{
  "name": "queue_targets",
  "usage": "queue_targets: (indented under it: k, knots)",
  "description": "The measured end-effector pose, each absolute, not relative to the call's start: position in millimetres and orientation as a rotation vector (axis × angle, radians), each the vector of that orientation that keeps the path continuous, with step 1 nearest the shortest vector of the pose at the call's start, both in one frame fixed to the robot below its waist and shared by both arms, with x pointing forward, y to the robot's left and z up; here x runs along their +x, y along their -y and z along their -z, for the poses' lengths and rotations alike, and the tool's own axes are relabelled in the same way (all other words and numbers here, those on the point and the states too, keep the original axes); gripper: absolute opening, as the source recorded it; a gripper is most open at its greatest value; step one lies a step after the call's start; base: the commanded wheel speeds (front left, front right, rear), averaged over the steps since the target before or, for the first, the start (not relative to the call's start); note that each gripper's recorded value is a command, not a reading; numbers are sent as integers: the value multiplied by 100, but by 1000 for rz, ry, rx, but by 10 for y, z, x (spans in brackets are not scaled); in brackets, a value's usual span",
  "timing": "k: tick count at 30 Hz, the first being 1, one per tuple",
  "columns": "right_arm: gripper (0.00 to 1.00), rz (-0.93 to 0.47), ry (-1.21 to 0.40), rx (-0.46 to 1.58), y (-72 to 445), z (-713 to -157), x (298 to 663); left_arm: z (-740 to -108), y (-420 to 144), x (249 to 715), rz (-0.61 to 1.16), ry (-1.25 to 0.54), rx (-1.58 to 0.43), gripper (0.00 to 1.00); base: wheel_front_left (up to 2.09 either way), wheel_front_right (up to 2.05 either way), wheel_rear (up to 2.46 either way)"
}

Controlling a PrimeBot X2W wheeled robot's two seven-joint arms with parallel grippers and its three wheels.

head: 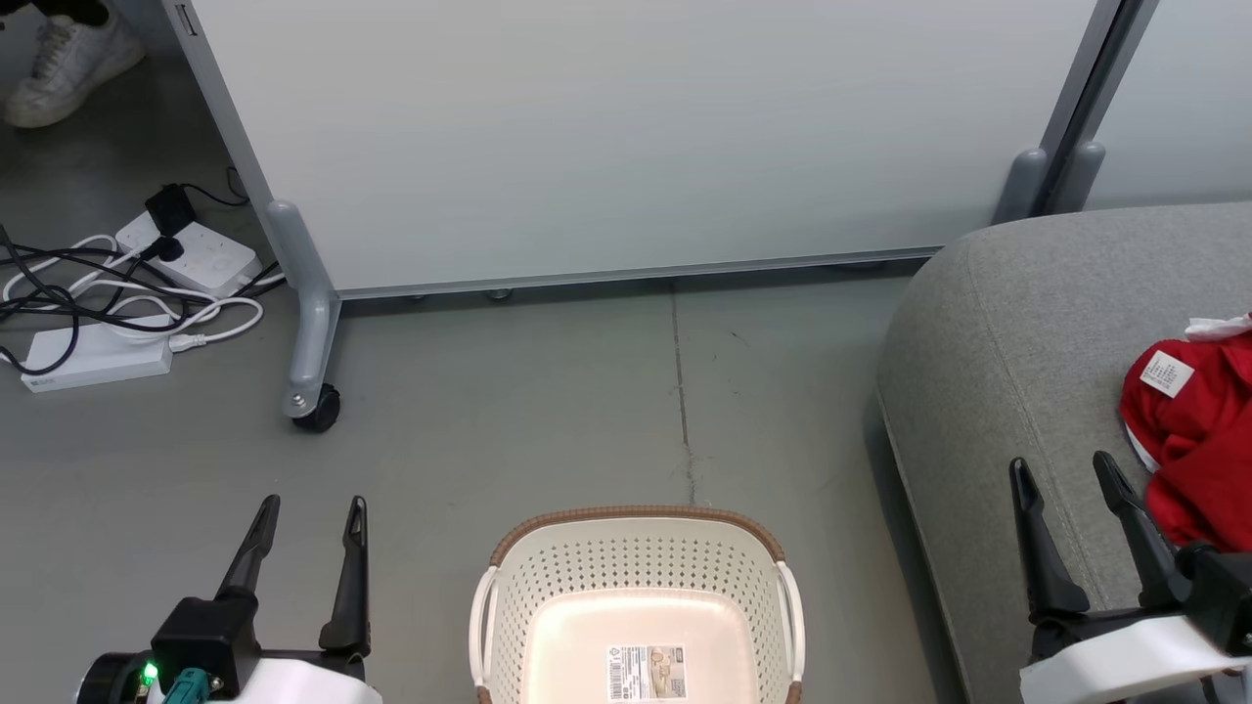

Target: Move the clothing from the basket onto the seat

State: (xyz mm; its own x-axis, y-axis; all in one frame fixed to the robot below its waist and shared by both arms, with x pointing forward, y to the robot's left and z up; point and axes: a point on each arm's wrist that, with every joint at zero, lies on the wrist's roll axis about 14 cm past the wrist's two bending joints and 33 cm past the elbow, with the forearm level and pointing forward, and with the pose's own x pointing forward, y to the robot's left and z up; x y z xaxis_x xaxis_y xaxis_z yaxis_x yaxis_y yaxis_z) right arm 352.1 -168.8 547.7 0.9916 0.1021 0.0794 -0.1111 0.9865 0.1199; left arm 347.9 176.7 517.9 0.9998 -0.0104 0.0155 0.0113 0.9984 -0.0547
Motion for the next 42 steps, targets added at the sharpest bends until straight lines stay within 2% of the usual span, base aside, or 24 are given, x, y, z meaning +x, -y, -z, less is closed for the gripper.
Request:
queue_targets:
  k: [1, 2, 13, 42]
  knots:
    - [100, -109, 73, 125, 1682, -5477, 3521, -5174, -1774, 3476, 8, 14, -54, 100, 0, 0, 0]
    - [0, -110, 71, 126, 1678, -5470, 3522, -5166, -1776, 3471, 7, 12, -55, 0, 0, 0, 0]
    - [0, -89, -3, 281, 1707, -5232, 3561, -4856, -1775, 3485, -16, -115, -197, 0, 0, 0, 0]
    - [0, -26, -18, 721, 1899, -5161, 3861, -4813, -1854, 3900, -58, -186, -643, 0, 0, 0, 0]
